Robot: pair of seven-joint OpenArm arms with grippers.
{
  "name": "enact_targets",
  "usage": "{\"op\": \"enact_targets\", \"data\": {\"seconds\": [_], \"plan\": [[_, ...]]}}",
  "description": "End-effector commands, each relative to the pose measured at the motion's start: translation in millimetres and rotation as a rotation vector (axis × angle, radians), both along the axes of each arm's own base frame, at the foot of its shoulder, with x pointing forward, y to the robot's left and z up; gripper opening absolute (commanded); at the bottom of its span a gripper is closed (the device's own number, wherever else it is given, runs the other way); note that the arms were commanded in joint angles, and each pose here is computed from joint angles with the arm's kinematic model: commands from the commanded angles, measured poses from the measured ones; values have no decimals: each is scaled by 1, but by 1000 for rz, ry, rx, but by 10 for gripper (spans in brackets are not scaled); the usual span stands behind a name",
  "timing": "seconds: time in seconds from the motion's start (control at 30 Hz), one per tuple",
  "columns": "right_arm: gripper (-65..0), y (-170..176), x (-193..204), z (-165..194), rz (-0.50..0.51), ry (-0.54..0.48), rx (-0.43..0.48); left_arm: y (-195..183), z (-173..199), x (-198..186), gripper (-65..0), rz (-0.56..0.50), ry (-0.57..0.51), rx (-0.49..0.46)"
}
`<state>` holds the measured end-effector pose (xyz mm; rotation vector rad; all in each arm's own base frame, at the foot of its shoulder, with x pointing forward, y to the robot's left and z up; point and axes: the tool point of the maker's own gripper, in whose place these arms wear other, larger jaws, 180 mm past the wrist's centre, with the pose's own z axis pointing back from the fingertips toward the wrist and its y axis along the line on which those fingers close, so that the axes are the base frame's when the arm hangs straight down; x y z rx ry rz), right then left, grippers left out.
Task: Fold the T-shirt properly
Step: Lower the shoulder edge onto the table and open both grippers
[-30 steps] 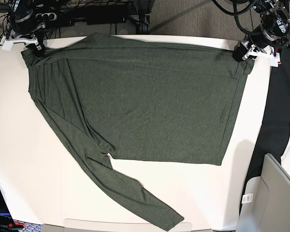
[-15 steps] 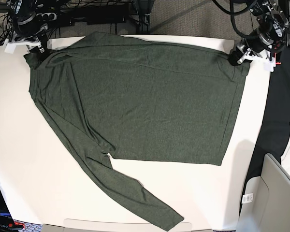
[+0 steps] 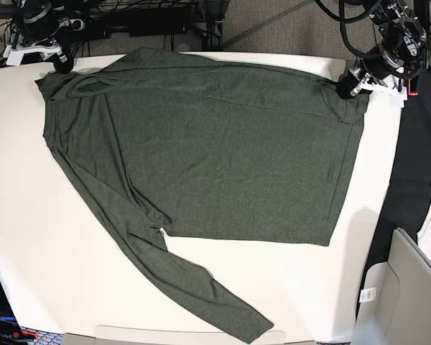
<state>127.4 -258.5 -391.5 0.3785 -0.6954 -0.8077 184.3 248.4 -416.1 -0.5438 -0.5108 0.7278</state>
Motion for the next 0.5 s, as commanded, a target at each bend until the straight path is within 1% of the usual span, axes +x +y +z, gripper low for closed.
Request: {"op": "enact_targets", "data": {"seconds": [0.0, 0.1, 0.27, 0.47], "plan": [[-456, 4, 0, 3, 19, 4, 9, 1, 0, -4, -649, -9, 22, 1], [-456, 12, 8, 7, 12, -31, 50, 0, 0, -4, -649, -9, 22, 0], [-454, 31, 28, 14, 50, -84, 87, 0, 0, -5, -649, -9, 25, 0], [-452, 44, 33, 15, 75, -96, 111, 0, -1, -6, -649, -9, 27, 0]]}}
